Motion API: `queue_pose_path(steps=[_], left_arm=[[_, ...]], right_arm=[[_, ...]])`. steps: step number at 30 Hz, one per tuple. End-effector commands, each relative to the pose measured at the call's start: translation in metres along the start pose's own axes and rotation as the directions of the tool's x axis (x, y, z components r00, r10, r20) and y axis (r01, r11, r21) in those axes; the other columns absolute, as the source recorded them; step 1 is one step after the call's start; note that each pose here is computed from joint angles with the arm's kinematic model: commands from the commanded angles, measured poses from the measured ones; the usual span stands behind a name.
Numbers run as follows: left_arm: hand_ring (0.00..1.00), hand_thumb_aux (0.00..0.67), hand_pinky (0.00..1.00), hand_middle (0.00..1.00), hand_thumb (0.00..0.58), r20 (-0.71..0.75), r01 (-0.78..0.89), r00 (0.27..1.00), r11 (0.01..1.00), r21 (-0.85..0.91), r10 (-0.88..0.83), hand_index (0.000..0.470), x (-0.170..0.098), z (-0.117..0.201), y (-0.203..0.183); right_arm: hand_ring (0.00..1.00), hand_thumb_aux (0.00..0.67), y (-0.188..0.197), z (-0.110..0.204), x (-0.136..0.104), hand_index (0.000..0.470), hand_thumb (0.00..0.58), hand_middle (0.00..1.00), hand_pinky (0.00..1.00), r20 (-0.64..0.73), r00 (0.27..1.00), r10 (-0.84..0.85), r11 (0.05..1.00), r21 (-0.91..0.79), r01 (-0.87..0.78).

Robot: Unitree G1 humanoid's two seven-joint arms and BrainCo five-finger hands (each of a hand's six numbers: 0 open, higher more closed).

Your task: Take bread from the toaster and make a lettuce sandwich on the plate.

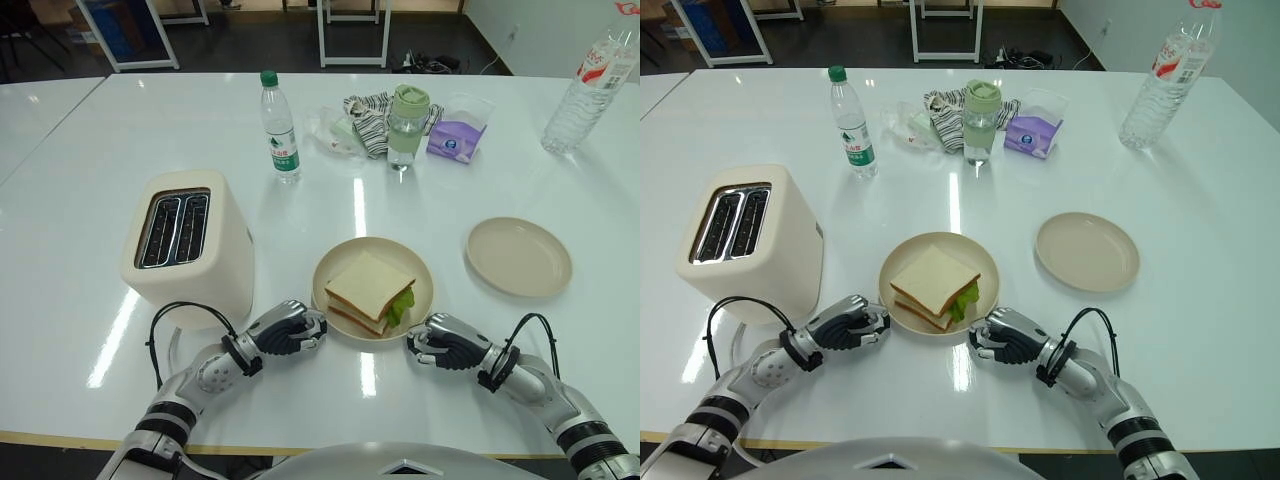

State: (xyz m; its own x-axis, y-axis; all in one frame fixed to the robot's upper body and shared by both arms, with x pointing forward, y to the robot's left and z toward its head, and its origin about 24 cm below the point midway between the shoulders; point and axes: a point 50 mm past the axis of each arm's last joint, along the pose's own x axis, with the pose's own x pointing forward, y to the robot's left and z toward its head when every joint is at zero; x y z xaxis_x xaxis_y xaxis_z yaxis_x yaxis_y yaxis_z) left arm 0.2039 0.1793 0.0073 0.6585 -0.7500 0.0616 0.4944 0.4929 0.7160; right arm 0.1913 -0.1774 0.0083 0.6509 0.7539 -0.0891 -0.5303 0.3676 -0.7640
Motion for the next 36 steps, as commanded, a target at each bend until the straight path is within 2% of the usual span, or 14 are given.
queue_pose_path(steps=[1, 3, 6, 10, 13, 17, 18, 20, 22, 27, 32, 36], left_arm=[[0.00, 0.000, 0.00, 0.00, 0.000, 0.063, -0.057, 0.996, 0.996, -0.070, 0.062, 0.000, -0.005, 0.010, 0.007], [0.00, 0.000, 0.00, 0.00, 0.000, 0.103, -0.113, 0.987, 0.989, -0.100, 0.123, 0.000, -0.004, 0.017, 0.011], [0.00, 0.000, 0.00, 0.00, 0.000, 0.202, -0.205, 0.951, 0.966, -0.157, 0.235, 0.000, 0.002, 0.039, 0.021], [0.00, 0.000, 0.00, 0.00, 0.000, 0.345, -0.350, 0.845, 0.911, -0.219, 0.408, 0.000, 0.008, 0.075, 0.050], [0.00, 0.000, 0.00, 0.00, 0.000, 0.414, -0.518, 0.704, 0.816, -0.256, 0.577, 0.000, 0.010, 0.096, 0.081], [0.00, 0.000, 0.00, 0.00, 0.000, 0.492, -0.796, 0.399, 0.558, -0.232, 0.774, 0.000, 0.013, 0.123, 0.122], [0.00, 0.000, 0.00, 0.00, 0.000, 0.500, -0.832, 0.336, 0.500, -0.240, 0.798, 0.000, 0.013, 0.129, 0.127], [0.00, 0.000, 0.00, 0.00, 0.000, 0.515, -0.867, 0.259, 0.431, -0.248, 0.817, 0.000, 0.014, 0.139, 0.132], [0.00, 0.000, 0.00, 0.00, 0.000, 0.518, -0.869, 0.249, 0.425, -0.254, 0.819, 0.000, 0.017, 0.144, 0.133], [0.00, 0.000, 0.00, 0.00, 0.000, 0.507, -0.826, 0.317, 0.496, -0.268, 0.801, 0.000, 0.019, 0.146, 0.129], [0.00, 0.000, 0.00, 0.00, 0.000, 0.494, -0.809, 0.309, 0.498, -0.314, 0.813, 0.000, 0.017, 0.146, 0.131], [0.00, 0.000, 0.00, 0.00, 0.000, 0.497, -0.815, 0.303, 0.491, -0.307, 0.813, 0.000, 0.016, 0.146, 0.133]], right_arm=[[0.00, 0.000, -0.023, 0.008, 0.002, 0.000, 0.000, 0.00, 0.00, 0.054, 0.987, -0.149, 0.988, 0.041, 0.147], [0.00, 0.000, -0.036, 0.014, 0.003, 0.000, 0.000, 0.00, 0.00, 0.097, 0.965, -0.242, 0.969, 0.083, 0.234], [0.00, 0.000, -0.061, 0.029, 0.005, 0.000, 0.000, 0.00, 0.00, 0.182, 0.890, -0.418, 0.905, 0.175, 0.389], [0.00, 0.000, -0.096, 0.060, 0.005, 0.000, 0.000, 0.00, 0.00, 0.314, 0.708, -0.632, 0.775, 0.285, 0.565], [0.00, 0.000, -0.113, 0.076, 0.009, 0.000, 0.000, 0.00, 0.00, 0.377, 0.582, -0.720, 0.691, 0.316, 0.650], [0.00, 0.000, -0.132, 0.098, 0.017, 0.000, 0.000, 0.00, 0.00, 0.459, 0.367, -0.809, 0.541, 0.337, 0.771], [0.00, 0.000, -0.134, 0.102, 0.018, 0.000, 0.000, 0.00, 0.00, 0.477, 0.330, -0.814, 0.516, 0.337, 0.787], [0.00, 0.000, -0.135, 0.109, 0.020, 0.000, 0.000, 0.00, 0.00, 0.501, 0.314, -0.806, 0.511, 0.323, 0.796], [0.00, 0.000, -0.135, 0.113, 0.021, 0.000, 0.000, 0.00, 0.00, 0.515, 0.305, -0.801, 0.507, 0.312, 0.803], [0.00, 0.000, -0.136, 0.118, 0.023, 0.000, 0.000, 0.00, 0.00, 0.524, 0.282, -0.804, 0.492, 0.318, 0.811], [0.00, 0.000, -0.138, 0.123, 0.021, 0.000, 0.000, 0.00, 0.00, 0.557, 0.241, -0.795, 0.460, 0.294, 0.838], [0.00, 0.000, -0.141, 0.125, 0.021, 0.000, 0.000, 0.00, 0.00, 0.526, 0.215, -0.823, 0.411, 0.290, 0.864]])
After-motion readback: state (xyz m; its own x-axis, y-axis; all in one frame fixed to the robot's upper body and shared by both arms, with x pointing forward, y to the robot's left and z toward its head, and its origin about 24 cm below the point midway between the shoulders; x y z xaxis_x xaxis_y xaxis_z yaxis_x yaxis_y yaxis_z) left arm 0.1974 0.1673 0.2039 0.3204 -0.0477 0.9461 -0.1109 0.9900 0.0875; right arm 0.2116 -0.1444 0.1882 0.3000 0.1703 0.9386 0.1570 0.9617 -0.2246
